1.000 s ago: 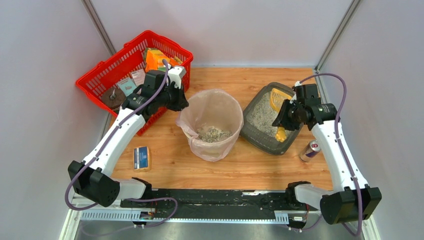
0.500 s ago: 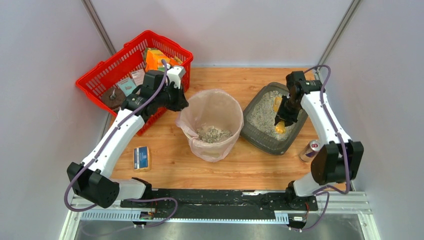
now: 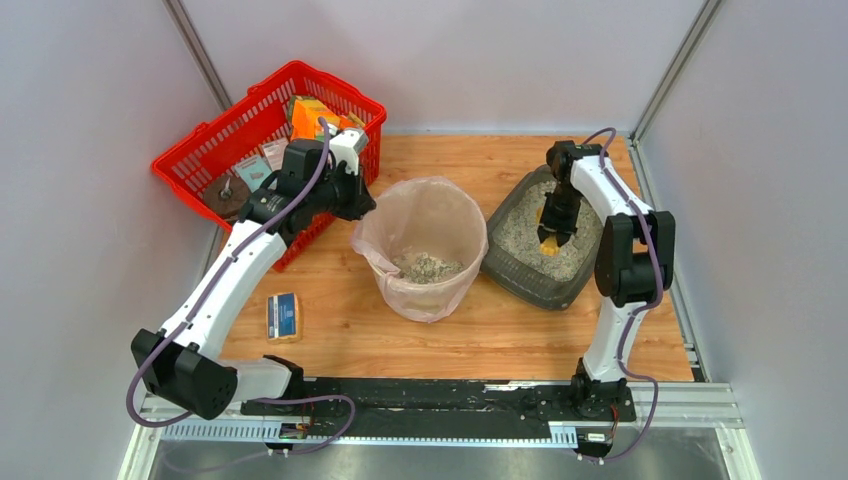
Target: Clean the litter box
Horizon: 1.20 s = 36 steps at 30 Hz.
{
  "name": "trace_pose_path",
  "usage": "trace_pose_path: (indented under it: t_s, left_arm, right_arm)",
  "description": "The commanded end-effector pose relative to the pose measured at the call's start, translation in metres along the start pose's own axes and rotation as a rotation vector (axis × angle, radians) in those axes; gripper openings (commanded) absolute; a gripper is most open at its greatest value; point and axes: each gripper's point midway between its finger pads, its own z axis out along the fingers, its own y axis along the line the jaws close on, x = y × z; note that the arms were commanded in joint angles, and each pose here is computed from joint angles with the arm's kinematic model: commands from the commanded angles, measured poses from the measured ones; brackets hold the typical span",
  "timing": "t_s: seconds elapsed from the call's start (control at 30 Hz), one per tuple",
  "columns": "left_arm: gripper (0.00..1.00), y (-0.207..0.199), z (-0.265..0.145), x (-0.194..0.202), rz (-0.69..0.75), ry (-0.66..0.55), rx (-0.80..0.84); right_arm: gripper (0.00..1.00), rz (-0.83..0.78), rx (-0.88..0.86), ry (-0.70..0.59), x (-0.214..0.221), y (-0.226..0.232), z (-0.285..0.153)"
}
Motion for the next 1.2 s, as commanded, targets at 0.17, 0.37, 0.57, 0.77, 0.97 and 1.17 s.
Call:
trace_pose_path:
  t_s: [0.17,0.37,0.57,0.77,0.97,1.17]
  left_arm:
    - [0.00,-0.019,-0.007,-0.009,-0.009,-0.031,0.078]
    - [0.00,-0.017,-0.004,-0.007,-0.009,-0.022,0.070]
    - [0.00,-0.016,-0.003,-0.006,-0.012,-0.017,0.070]
    - [0.00,-0.016,-0.001,-0.006,-0.013,-0.012,0.075]
    - [0.00,-0.017,0.000,-0.005,-0.018,-0.007,0.077]
    - [0.00,-0.018,0.001,-0.004,-0.022,-0.003,0.083]
  right_arm:
    - [0.00,-0.066,-0.011,-0.058,-0.044,0.015,0.006]
    - [0.00,-0.083,0.012,-0.039,-0.057,0.019,0.025]
    - [0.00,-0.077,0.023,-0.067,-0.072,0.022,0.038]
    - [0.00,-0.093,0.036,-0.166,-0.088,0.019,0.043]
    - [0.00,-0.144,0.008,-0.253,-0.100,0.022,0.037]
    - [0.00,-0.190,0.005,-0.312,-0.110,0.024,0.033]
